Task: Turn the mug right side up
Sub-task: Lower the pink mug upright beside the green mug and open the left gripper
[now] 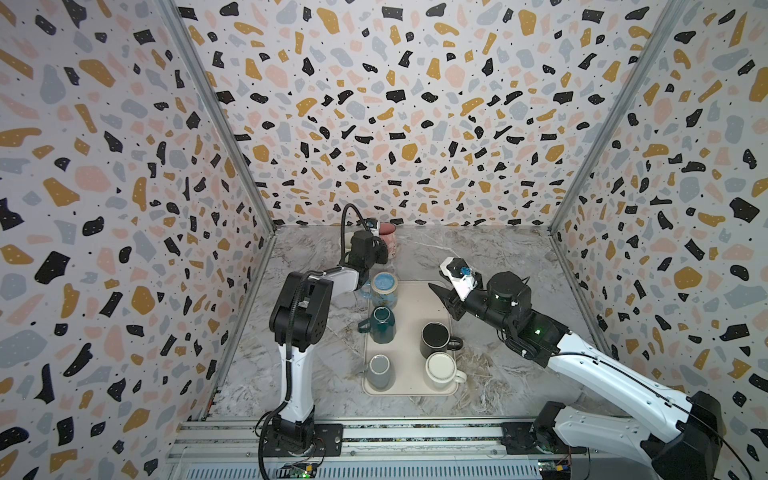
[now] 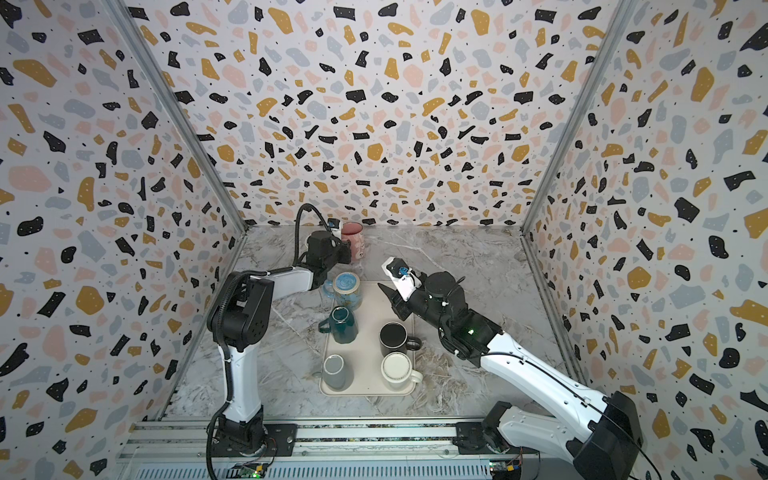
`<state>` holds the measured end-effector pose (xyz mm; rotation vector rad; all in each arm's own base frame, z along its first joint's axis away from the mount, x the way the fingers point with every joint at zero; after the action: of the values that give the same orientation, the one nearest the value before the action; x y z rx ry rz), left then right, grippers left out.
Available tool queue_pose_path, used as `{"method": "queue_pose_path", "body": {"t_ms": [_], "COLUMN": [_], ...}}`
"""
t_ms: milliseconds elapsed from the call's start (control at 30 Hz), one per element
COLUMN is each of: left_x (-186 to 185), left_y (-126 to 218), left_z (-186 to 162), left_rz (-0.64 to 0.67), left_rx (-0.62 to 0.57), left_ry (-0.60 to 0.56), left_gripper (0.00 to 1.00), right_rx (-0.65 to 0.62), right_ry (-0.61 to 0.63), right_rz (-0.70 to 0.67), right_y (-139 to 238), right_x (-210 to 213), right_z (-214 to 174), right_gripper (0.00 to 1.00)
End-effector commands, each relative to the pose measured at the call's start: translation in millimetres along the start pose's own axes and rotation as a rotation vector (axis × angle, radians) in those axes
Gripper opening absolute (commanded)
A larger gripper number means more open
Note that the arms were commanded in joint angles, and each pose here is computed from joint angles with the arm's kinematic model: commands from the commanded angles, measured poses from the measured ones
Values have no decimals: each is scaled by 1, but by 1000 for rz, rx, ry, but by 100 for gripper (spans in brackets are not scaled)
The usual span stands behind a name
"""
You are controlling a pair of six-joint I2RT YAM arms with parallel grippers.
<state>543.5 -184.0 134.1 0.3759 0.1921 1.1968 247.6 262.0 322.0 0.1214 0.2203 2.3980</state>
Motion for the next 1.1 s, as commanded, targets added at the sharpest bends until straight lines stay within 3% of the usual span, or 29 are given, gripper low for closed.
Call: {"method": "queue_pose_path", "body": {"t_ms": [0,333,767,1067], "left_x": [1,-2,-3,-2], "left_y": [6,9,16,33], "left_z": [25,13,-3,24], "left_rz": [-9,-20,-23,-23], "left_rx": [-96,-55,-21,-61], "left_ry": [4,-1,13,21], "left_gripper": [1,21,29,32], "right_rx": [-52,-60,-62,-71], "right_ry": [-2,-6,-15,-22], "right_rz": [6,7,13,15], "right_y": [3,4,5,8], "right_x": [1,1,1,2], "right_z": [16,16,14,15], "right_gripper": [43,43,43,43]}}
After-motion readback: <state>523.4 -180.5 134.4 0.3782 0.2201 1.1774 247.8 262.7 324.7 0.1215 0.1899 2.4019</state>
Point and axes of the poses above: each gripper's point midway between its finger pads, its own y axis back along the fingers, its own x axis along the line the jaws close on, z = x × y, the point moved 3 cm from there along y, back along the fingers, and after that the axes turned 11 degrees about -y, right-handed, at the moved point
